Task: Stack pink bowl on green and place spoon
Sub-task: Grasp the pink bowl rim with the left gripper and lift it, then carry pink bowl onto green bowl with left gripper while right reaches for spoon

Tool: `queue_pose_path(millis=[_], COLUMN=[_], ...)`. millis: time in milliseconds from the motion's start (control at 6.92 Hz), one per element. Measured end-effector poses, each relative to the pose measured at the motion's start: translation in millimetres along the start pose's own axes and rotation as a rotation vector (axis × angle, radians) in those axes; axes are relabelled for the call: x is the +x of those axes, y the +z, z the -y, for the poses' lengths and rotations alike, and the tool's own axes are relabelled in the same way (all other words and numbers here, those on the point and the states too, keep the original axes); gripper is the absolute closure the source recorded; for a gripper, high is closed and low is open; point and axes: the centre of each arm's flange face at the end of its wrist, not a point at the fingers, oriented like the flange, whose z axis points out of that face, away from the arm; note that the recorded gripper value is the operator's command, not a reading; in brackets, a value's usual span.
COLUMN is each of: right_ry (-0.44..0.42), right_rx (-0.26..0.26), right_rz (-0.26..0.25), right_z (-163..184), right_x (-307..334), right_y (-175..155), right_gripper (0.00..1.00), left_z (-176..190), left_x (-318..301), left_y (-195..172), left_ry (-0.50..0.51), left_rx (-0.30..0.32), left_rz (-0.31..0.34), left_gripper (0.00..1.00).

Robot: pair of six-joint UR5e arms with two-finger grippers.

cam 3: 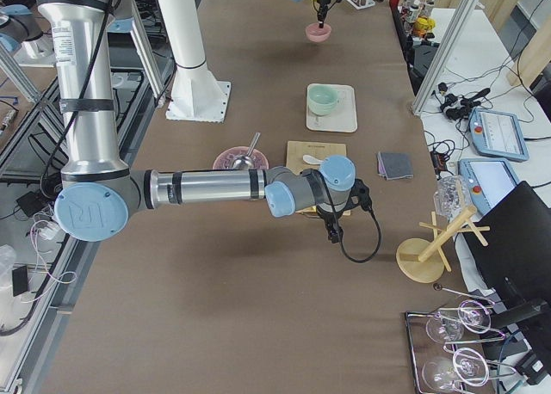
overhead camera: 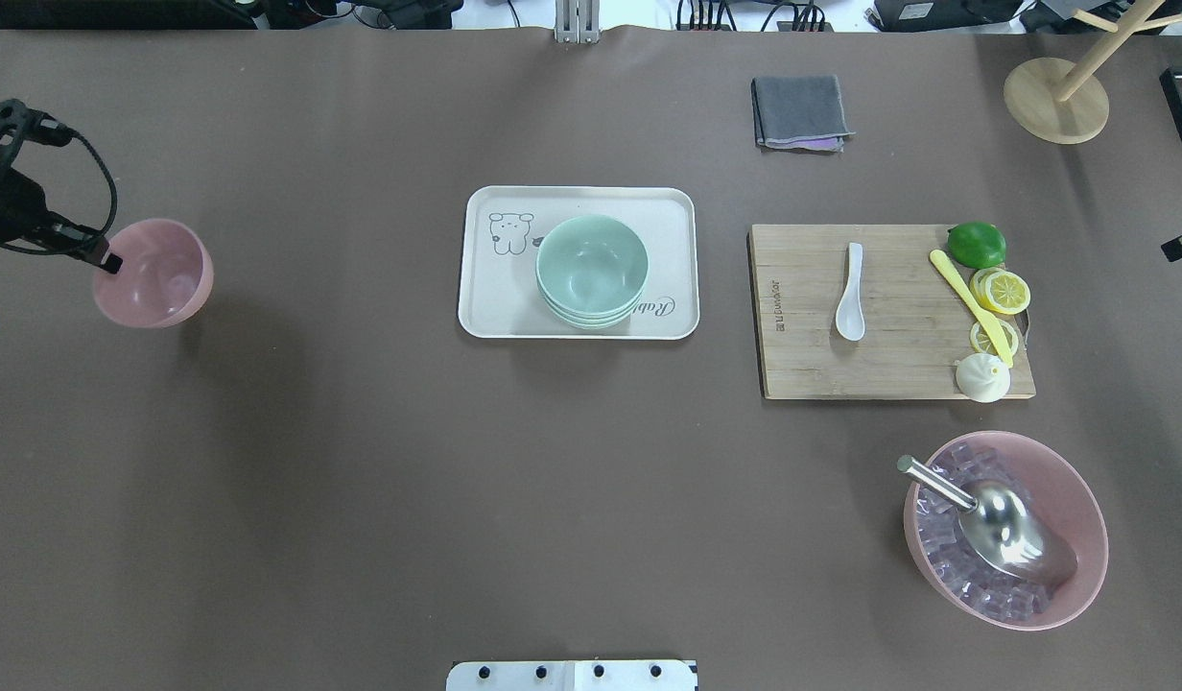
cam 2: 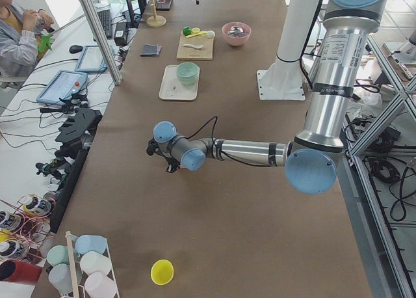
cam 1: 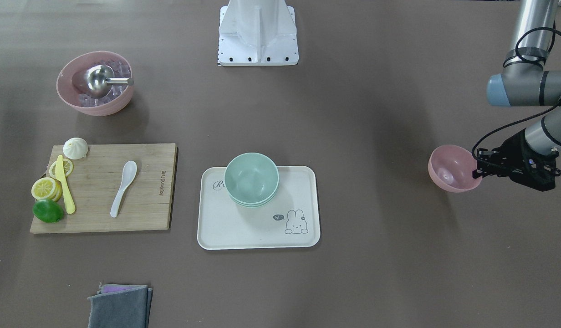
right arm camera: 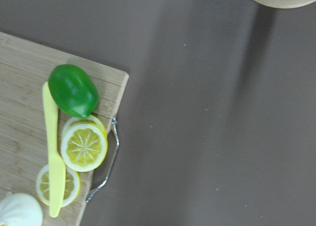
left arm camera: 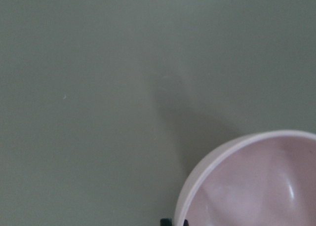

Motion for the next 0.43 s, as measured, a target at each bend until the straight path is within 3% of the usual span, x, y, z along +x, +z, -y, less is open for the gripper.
queue_pose_path(millis=[289, 433], right_ry=[0.058, 0.104], right_rx=[-0.025, -0.032], right_rz=[0.025, 0.016], right_z=[12.2, 23.0], right_x=[-75.0, -125.8], right_y=[19.2, 34.1], right_gripper=[0.00, 0.01], left_z=[40.0, 55.4], left_x=[158.0, 236.8], left_y=[-0.1, 7.9], left_ry=[-0.135, -0.183], left_rx=[0.030, 0.035], left_rz=[-0.110, -0.127], left_gripper=[1.00, 1.00])
